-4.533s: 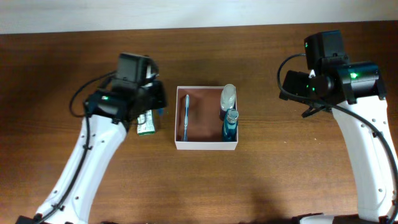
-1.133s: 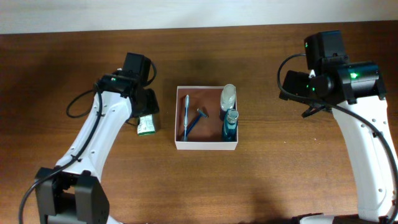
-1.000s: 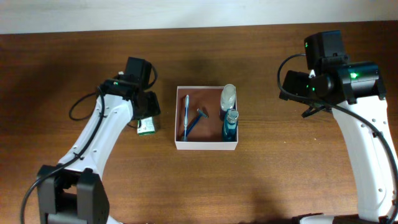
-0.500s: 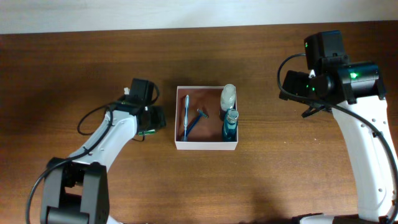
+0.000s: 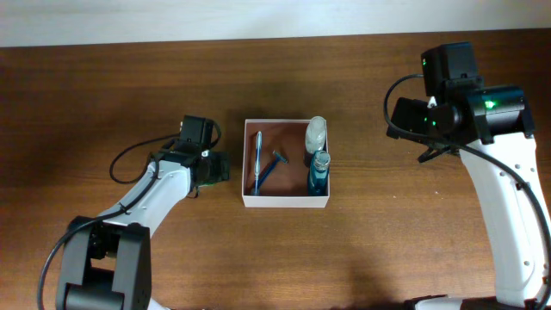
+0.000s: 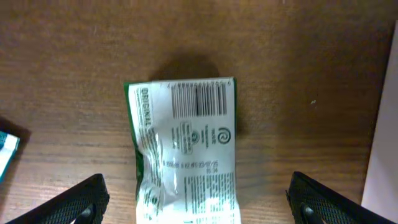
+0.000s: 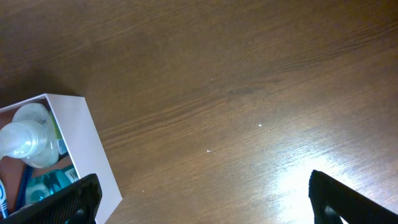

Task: Pack container
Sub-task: 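Move the left gripper toward the green-and-white soap wrapper, then lower the left gripper and close it on the soap wrapper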

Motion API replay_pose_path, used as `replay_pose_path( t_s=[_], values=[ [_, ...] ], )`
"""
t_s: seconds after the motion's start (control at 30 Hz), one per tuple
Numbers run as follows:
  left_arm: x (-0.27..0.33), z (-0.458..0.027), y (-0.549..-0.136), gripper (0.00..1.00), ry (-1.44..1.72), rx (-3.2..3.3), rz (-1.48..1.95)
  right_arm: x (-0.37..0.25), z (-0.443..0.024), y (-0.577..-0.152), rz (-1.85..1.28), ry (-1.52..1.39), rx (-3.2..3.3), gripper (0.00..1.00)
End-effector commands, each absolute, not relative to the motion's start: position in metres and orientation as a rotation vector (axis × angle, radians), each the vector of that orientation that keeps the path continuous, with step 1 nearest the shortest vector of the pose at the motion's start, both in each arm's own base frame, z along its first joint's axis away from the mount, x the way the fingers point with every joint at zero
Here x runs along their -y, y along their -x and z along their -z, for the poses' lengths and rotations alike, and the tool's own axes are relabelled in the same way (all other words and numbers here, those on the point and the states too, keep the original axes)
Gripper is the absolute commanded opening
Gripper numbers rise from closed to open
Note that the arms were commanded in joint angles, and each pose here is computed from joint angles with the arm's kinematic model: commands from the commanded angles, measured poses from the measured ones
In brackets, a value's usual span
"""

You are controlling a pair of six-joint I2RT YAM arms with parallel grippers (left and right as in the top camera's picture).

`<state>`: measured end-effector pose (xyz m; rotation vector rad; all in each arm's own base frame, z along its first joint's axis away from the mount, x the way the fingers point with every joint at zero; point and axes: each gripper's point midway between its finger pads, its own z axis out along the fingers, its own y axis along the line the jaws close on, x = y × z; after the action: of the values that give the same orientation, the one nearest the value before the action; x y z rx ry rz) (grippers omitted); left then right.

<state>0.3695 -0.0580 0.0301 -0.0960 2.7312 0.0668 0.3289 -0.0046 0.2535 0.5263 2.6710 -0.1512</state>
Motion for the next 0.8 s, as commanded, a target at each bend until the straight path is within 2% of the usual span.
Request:
replay_pose_path(
  t_s=[0.0, 0.2, 0.3, 0.33, 0.77],
  values=[
    [0.056, -0.035, -0.371, 0.93, 0.067, -2.712, -0.078, 0.007, -0.257, -0.331, 0.159, -0.533, -2.657, 0.98],
    [0.056, -0.035, -0.372, 0.92, 0.119, -2.707, -0.066, 0.007, -0.257, -0.331, 0.159, -0.533, -2.657, 0.98],
    [0.056, -0.036, -0.373, 0.89, 0.119, -2.703, -0.064, 0.007, -0.257, -0.331, 0.159, -0.533, -2.657, 0.98],
    [0.056, -0.035, -0.373, 0.85, 0.12, -2.704, -0.065, 0.007, -0.257, -0.331, 0.159, -0.533, -2.657, 0.98],
    [0.055, -0.01, -0.37, 0.85, 0.117, -2.744, -0.082, 0.007, -0.257, -0.331, 0.159, -0.533, -2.657, 0.98]
  ],
)
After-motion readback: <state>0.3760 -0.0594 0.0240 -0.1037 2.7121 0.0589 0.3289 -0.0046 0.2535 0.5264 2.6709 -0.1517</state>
